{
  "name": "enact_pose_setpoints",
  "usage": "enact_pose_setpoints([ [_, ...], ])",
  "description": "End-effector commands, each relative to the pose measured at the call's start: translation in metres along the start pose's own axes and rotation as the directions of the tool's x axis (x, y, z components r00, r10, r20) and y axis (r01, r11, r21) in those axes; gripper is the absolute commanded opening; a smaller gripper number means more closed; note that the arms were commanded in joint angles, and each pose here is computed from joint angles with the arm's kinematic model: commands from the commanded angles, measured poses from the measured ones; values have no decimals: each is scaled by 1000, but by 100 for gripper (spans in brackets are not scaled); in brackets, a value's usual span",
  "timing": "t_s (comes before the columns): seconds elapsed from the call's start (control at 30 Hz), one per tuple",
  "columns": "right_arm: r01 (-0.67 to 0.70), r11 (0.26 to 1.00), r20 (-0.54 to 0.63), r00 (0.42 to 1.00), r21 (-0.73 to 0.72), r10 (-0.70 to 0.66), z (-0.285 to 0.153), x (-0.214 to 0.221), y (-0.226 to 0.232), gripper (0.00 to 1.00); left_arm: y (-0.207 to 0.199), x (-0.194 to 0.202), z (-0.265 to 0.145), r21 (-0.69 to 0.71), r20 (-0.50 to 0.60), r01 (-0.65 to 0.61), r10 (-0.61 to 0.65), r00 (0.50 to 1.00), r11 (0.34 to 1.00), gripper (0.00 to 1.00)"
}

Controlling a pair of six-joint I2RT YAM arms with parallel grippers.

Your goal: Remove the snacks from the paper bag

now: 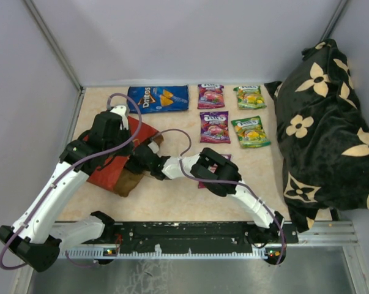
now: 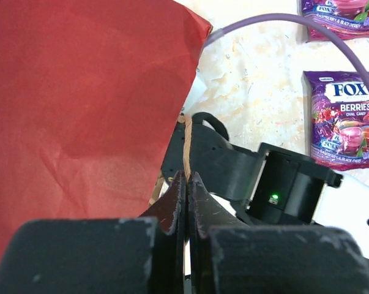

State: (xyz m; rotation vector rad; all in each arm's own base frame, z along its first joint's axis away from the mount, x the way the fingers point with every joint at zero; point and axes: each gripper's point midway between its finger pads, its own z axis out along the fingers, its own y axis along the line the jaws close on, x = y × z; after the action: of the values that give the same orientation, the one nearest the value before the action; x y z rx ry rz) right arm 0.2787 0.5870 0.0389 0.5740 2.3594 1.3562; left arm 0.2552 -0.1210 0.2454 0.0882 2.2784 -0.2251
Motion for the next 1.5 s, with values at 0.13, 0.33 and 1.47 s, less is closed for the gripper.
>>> enact_pose_setpoints([
  [0.13, -57, 998, 8, 998, 13, 57, 37, 14, 1, 35, -5, -7, -7, 37, 22, 16, -17, 1000, 999, 0],
  [0.33, -45, 990, 49, 997, -131, 52, 47, 6, 33, 0, -1, -6, -9, 17, 25, 11, -12, 1000, 1000, 0],
  [1.47, 916, 400, -196, 387, -27, -901, -256, -69, 60, 0, 55, -23, 9, -225, 115, 44, -18, 993, 973, 0],
])
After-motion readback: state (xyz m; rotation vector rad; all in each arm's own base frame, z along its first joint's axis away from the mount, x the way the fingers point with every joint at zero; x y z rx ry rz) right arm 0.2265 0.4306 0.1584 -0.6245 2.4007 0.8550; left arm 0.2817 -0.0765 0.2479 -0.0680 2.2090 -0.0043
